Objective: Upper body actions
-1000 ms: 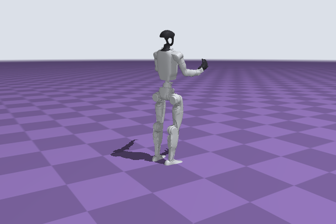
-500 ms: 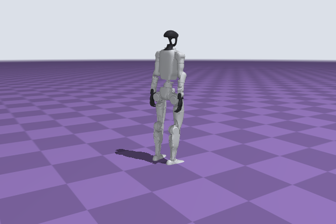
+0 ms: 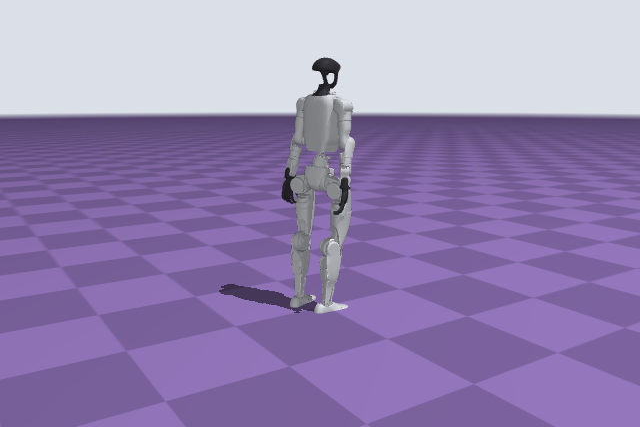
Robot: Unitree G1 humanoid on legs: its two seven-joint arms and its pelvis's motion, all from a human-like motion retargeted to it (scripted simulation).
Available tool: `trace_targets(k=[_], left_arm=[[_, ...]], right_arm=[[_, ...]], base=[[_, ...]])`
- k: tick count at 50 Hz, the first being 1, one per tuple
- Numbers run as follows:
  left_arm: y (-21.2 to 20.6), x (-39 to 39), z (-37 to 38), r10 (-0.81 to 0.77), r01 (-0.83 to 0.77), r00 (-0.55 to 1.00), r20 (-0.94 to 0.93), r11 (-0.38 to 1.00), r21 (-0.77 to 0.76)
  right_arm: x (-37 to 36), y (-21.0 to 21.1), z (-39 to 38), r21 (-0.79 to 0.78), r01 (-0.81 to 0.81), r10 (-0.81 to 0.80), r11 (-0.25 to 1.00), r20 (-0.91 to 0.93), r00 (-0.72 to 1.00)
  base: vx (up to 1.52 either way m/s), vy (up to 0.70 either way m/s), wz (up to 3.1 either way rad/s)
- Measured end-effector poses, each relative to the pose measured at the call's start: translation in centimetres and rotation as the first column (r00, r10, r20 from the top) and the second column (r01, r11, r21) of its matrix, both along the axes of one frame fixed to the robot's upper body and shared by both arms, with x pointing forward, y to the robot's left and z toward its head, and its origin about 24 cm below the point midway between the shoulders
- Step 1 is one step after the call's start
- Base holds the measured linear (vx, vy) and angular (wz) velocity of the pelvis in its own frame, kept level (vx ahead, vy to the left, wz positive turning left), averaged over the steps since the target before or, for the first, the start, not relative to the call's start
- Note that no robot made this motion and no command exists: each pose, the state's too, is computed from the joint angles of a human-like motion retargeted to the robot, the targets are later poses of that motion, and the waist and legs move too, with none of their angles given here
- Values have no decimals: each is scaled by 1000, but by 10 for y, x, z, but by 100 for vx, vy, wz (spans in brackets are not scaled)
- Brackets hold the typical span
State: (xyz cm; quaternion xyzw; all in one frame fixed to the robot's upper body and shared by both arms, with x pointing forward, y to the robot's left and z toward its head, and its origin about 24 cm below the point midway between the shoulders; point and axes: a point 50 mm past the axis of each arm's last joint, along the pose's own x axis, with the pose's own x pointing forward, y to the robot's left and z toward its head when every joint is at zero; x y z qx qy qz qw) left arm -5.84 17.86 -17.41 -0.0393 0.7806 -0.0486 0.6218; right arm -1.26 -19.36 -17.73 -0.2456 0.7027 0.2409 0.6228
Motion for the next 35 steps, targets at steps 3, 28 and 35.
trace_targets(k=[3, 28, 35], left_arm=[[1, -1, 0, -3, 3, 1000, 4, 1000, 4], [111, 261, 75, -149, -17, 848, 509, 952, 306], [129, 411, 235, -423, -175, 462, 779, 818, 548]], right_arm=[[-3, 0, 0, -1, 51, -51, 999, 6, 999], [267, 19, 79, 350, 156, -337, 924, 549, 765], [408, 45, 253, 604, -126, -545, 787, 776, 318]], base=[[0, 0, 0], [-3, 2, -18], [3, 2, -5]])
